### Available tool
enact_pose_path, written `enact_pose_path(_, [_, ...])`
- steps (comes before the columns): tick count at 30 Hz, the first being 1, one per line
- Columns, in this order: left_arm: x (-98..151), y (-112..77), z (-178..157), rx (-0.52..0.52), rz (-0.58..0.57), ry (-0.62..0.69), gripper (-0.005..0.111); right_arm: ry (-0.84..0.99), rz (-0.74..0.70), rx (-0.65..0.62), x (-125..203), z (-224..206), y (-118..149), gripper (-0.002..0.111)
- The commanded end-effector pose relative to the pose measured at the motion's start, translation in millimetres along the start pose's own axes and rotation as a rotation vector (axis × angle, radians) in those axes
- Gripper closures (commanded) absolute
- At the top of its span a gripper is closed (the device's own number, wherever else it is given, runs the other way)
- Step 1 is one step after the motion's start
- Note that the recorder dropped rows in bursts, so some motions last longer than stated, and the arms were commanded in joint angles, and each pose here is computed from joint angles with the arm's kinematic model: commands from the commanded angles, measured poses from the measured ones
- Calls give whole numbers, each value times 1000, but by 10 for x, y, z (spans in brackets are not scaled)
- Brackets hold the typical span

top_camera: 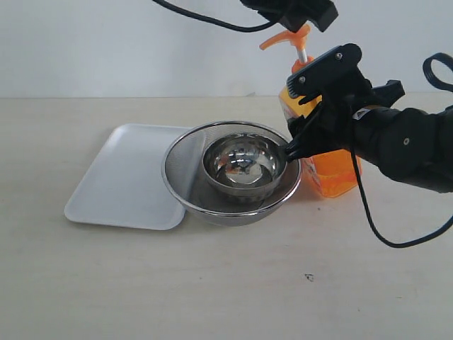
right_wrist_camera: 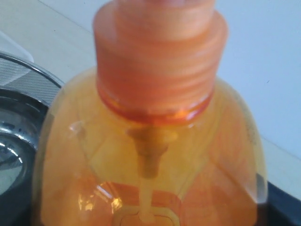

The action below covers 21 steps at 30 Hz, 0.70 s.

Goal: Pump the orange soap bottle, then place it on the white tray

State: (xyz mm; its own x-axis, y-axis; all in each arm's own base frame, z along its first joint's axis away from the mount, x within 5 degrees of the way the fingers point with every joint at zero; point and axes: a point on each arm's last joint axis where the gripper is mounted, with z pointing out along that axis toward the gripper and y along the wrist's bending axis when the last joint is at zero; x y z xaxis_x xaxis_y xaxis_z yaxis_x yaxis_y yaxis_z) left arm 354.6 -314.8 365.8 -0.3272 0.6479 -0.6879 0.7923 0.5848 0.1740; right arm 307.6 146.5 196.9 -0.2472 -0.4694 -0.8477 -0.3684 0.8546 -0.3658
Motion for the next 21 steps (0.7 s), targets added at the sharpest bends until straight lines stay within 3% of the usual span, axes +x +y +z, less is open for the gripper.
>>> enact_pose_path(1, [19, -6, 91, 11, -14, 4, 102, 13, -10, -18, 25, -4, 19, 108])
enact_pose_path(21, [179, -64, 199, 70, -18, 157, 102, 14, -12, -19, 26, -4, 20, 108])
